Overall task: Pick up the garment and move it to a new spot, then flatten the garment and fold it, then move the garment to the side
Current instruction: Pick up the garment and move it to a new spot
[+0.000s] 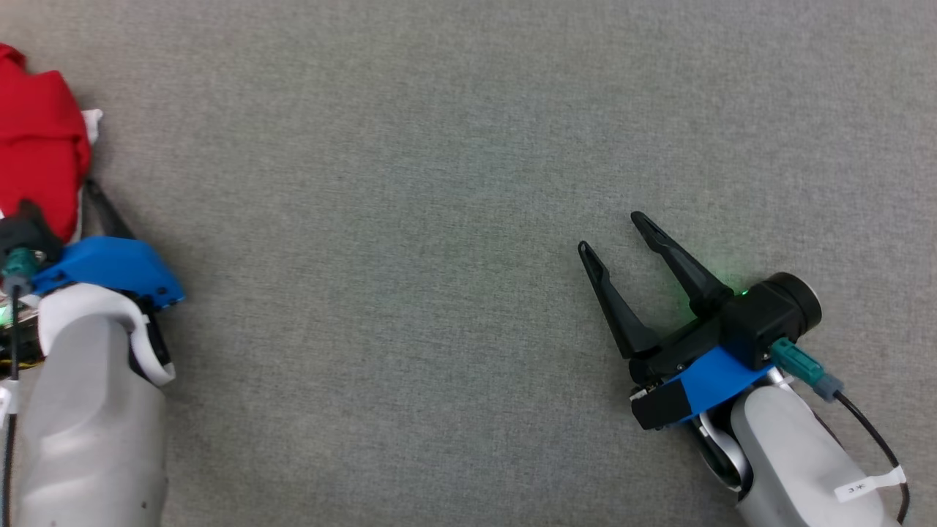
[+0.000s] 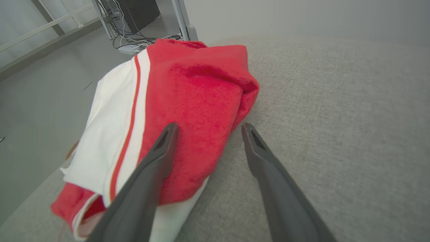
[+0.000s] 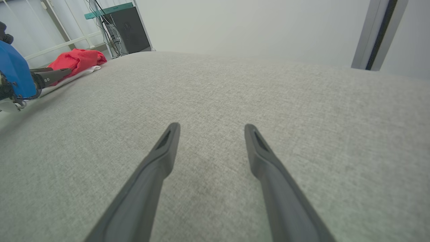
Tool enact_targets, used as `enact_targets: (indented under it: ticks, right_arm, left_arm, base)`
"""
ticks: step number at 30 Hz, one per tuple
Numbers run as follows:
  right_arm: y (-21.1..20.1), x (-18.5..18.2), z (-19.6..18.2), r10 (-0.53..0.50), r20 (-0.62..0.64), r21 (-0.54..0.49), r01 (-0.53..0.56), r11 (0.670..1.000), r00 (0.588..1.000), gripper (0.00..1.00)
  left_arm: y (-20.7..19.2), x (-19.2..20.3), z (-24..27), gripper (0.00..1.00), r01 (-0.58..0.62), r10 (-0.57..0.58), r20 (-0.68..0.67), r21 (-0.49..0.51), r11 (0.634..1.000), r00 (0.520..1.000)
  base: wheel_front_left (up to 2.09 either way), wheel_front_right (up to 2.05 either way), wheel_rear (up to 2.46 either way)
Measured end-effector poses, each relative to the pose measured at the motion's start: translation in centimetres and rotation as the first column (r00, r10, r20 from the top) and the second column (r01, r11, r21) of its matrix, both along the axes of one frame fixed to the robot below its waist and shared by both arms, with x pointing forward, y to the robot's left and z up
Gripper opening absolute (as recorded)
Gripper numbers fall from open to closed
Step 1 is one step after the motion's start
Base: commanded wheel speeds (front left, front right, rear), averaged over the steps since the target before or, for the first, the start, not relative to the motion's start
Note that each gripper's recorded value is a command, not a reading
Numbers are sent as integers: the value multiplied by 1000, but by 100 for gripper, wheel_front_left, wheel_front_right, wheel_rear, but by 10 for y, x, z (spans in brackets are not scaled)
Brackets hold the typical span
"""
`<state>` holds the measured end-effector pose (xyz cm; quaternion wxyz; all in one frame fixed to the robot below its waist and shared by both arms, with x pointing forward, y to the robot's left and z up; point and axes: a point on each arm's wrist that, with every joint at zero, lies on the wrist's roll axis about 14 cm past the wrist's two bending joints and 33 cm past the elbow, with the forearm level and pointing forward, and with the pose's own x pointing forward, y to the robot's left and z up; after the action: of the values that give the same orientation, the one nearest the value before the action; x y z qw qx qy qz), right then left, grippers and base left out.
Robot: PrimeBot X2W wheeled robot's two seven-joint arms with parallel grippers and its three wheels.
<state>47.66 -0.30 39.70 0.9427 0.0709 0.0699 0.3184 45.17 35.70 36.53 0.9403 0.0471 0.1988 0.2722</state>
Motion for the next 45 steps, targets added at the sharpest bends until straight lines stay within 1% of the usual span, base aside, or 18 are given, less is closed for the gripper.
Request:
enact_targets:
  ticks: [3, 5, 7, 8, 10, 15, 17, 19, 22, 26, 30, 33, 35, 38, 40, 41, 44, 45]
  right_arm:
    - [-6, 3, -2, -17, -1, 5, 17, 1000, 1000, 100]
    - [-10, 6, -2, -25, 3, 5, 25, 1000, 1000, 100]
    - [-15, 9, -3, -40, 3, 9, 40, 999, 999, 100]
    - [-17, 10, -3, -44, 3, 10, 44, 999, 999, 100]
    - [-20, 11, -3, -54, 3, 10, 54, 998, 999, 100]
    - [-23, 13, 2, -75, 8, 15, 75, 997, 997, 100]
    - [-25, 13, 5, -87, 7, 18, 87, 996, 996, 100]
    - [-26, 13, 10, -100, 10, 24, 100, 995, 995, 100]
    - [-30, 12, 19, -123, 17, 29, 123, 992, 992, 100]
    - [-37, 8, 33, -163, 27, 41, 162, 986, 986, 100]
    - [-54, 1, 44, -224, 31, 47, 223, 974, 974, 100]
    - [-72, -7, 49, -277, 29, 38, 275, 961, 961, 100]
    - [-84, -13, 52, -311, 31, 33, 310, 950, 950, 100]
    - [-105, -24, 54, -366, 26, 19, 365, 931, 930, 100]
    - [-119, -30, 56, -400, 27, 10, 400, 916, 916, 100]
    - [-126, -34, 56, -418, 26, 5, 418, 908, 908, 100]
    - [-145, -46, 59, -464, 26, -3, 464, 886, 885, 100]
    - [-150, -49, 62, -477, 31, -5, 478, 879, 878, 100]
  left_arm:
    - [15, -4, -12, 100, -54, 56, -61, 19, 998, 997]
    - [25, -8, -21, 100, -93, 94, -108, 14, 996, 990]
    - [33, -7, -23, 100, -109, 111, -125, 22, 994, 986]
    - [35, -6, -24, 80, -110, 111, -129, 17, 994, 985]
    - [37, -4, -25, 0, -99, 100, -132, 12, 995, 986]
    - [34, 7, -19, 0, -35, 34, -102, -8, 999, 994]
    - [29, 23, -4, 0, 19, -19, -60, -3, 1000, 998]
    - [20, 47, 21, 0, 82, -82, 21, 12, 997, 996]
    - [-3, 76, 58, 0, 183, -187, 131, 46, 982, 974]
    - [-56, 101, 91, 0, 313, -318, 237, 57, 948, 918]
    - [-136, 119, 114, 0, 474, -468, 314, 64, 878, 826]
    - [-202, 118, 115, 0, 594, -575, 336, 54, 803, 746]
    - [-237, 114, 115, 0, 663, -636, 343, 47, 747, 692]
    - [-287, 104, 111, 0, 762, -724, 343, 36, 647, 599]
    - [-322, 92, 104, 0, 821, -765, 357, -6, 571, 536]
    - [-340, 84, 102, 0, 848, -783, 368, -30, 530, 502]
    - [-398, 53, 95, 0, 919, -839, 383, -81, 386, 386]
    - [-413, 42, 93, 0, 934, -852, 386, -92, 346, 354]
  base:
    - [0, 0, 0]
    - [0, 0, 0]
    - [0, 0, 0]
    - [0, 0, 0]
    - [0, 0, 0]
    - [0, 0, 0]
    - [0, 0, 0]
    - [0, 0, 0]
    - [0, 0, 0]
    - [0, 0, 0]
    - [0, 0, 0]
    - [0, 0, 0]
    - [0, 0, 0]
    - [0, 0, 0]
    - [0, 0, 0]
    - [0, 0, 0]
    - [0, 0, 0]
    - [0, 0, 0]
